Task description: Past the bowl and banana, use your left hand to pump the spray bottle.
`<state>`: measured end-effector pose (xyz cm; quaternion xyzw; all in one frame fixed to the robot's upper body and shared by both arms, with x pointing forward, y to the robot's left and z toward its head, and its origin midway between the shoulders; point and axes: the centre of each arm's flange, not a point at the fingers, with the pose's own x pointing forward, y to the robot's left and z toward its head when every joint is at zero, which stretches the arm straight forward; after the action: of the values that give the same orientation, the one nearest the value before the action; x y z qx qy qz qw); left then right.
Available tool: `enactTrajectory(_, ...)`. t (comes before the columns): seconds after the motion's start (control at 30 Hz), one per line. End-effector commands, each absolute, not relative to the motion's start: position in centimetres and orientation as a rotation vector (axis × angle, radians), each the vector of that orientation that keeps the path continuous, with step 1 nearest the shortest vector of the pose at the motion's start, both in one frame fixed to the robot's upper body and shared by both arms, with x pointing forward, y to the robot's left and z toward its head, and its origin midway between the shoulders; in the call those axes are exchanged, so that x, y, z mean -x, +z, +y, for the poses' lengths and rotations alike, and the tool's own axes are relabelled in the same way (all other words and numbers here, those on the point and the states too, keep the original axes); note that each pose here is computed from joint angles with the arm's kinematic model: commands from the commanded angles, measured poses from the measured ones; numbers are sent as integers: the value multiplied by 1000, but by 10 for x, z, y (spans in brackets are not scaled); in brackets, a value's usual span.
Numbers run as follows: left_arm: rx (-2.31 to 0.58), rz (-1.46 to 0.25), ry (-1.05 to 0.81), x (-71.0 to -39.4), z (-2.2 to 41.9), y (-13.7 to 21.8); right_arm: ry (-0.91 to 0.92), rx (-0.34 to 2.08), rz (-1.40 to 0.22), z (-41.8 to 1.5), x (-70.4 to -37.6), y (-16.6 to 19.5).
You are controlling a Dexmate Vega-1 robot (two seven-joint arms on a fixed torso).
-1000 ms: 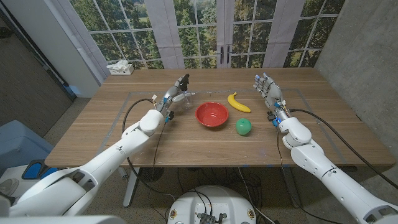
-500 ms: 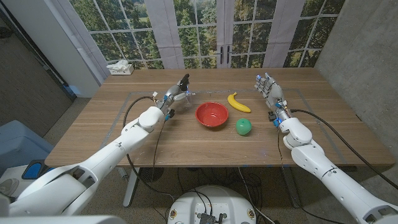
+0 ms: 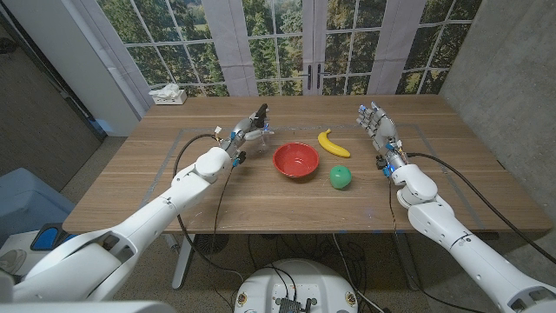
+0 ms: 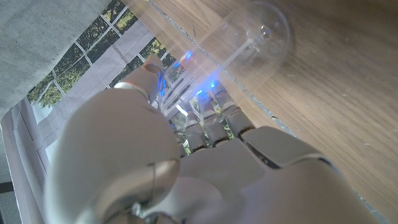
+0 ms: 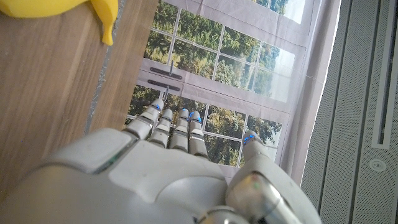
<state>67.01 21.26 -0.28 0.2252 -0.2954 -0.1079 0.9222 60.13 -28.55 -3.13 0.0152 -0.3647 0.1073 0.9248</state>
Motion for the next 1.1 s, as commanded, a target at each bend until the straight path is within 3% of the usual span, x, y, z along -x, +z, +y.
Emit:
enactTrajectory(0.03, -396, -569, -262, -672, 210, -8, 225, -30, -734, -286, -602, -32)
enactTrajectory(1.1, -171, -514, -333, -682, 226, -16, 232, -5, -722, -272, -603, -25)
